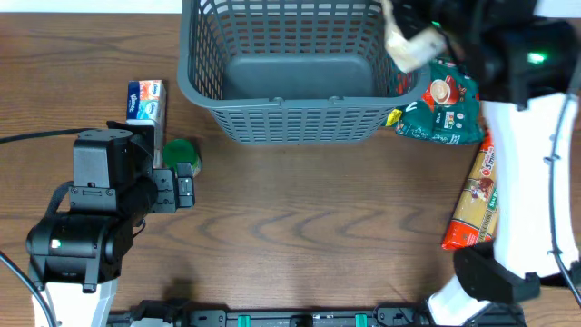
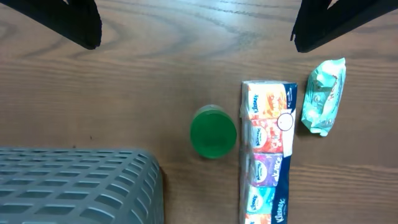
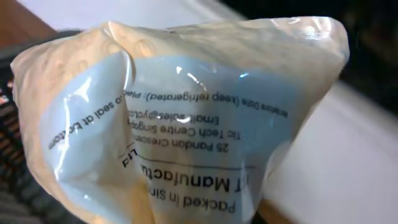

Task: Pack container
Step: 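Lift the plastic bag with the right gripper and drop it into the basket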

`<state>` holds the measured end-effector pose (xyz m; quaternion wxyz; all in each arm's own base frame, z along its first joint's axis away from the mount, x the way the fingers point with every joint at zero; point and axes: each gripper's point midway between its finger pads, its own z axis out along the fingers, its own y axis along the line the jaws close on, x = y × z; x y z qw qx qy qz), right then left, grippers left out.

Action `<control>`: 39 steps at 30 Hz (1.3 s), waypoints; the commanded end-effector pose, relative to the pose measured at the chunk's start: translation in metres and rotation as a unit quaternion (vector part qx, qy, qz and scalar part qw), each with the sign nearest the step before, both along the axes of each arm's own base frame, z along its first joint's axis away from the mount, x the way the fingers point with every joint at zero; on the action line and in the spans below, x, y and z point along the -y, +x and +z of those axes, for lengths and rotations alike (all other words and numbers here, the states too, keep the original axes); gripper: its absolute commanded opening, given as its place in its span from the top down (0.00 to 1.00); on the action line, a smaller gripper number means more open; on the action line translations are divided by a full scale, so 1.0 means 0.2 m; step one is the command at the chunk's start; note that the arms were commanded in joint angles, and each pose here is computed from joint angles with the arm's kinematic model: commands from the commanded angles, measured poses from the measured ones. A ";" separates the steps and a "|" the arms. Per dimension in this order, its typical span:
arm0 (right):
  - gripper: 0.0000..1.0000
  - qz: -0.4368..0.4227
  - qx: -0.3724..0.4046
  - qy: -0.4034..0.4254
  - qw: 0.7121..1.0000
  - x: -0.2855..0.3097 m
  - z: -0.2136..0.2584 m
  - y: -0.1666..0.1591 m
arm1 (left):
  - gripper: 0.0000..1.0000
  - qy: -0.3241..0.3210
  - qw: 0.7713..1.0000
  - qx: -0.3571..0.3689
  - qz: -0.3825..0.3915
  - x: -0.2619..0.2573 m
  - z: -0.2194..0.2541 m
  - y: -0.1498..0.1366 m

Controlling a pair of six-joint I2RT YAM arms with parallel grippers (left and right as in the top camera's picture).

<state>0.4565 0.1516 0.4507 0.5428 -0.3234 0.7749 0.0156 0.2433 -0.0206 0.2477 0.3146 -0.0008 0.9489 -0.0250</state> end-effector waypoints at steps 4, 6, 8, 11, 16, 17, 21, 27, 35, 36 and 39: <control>0.99 0.079 -0.010 -0.075 0.994 -0.28 -0.31 0.20 | 0.02 0.007 1.000 0.008 -0.005 0.00 0.03 0.01; 0.99 0.097 -0.040 -0.094 0.990 -0.34 -0.49 0.26 | 0.01 0.006 1.000 0.008 -0.005 0.00 0.03 0.01; 0.98 0.139 -0.074 -0.126 0.979 -0.41 -0.69 0.27 | 0.01 0.007 1.000 0.007 -0.005 0.00 0.03 0.00; 0.93 0.183 -0.129 -0.168 0.960 -0.49 -0.98 0.25 | 0.02 0.007 1.000 0.003 -0.005 0.00 0.02 0.00; 0.90 0.199 -0.173 -0.179 0.948 -0.55 -1.20 0.24 | 0.01 0.007 1.000 -0.002 -0.005 0.00 0.02 -0.02; 0.88 0.201 -0.179 -0.181 0.946 -0.56 -1.23 0.24 | 0.01 0.008 1.000 -0.004 -0.005 0.00 0.01 -0.02; 0.74 0.208 -0.214 -0.192 0.935 -0.54 -1.34 0.20 | 0.01 0.008 1.000 -0.007 -0.005 0.00 0.01 -0.02; 0.06 0.184 -0.243 -0.171 0.937 -0.53 -1.32 0.15 | 0.02 0.008 1.000 -0.006 -0.005 0.00 0.01 -0.02; 0.01 0.128 -0.180 -0.126 0.967 -0.46 -0.88 0.12 | 0.02 0.008 1.000 -0.006 -0.005 0.00 0.01 -0.02; 0.01 0.102 -0.163 -0.114 0.975 -0.41 -0.77 0.12 | 0.02 0.008 1.000 -0.006 -0.005 0.00 0.01 -0.02; 0.02 -0.020 -0.119 -0.059 0.991 -0.16 -0.44 0.12 | 0.02 0.008 1.000 -0.006 -0.005 0.00 0.01 -0.02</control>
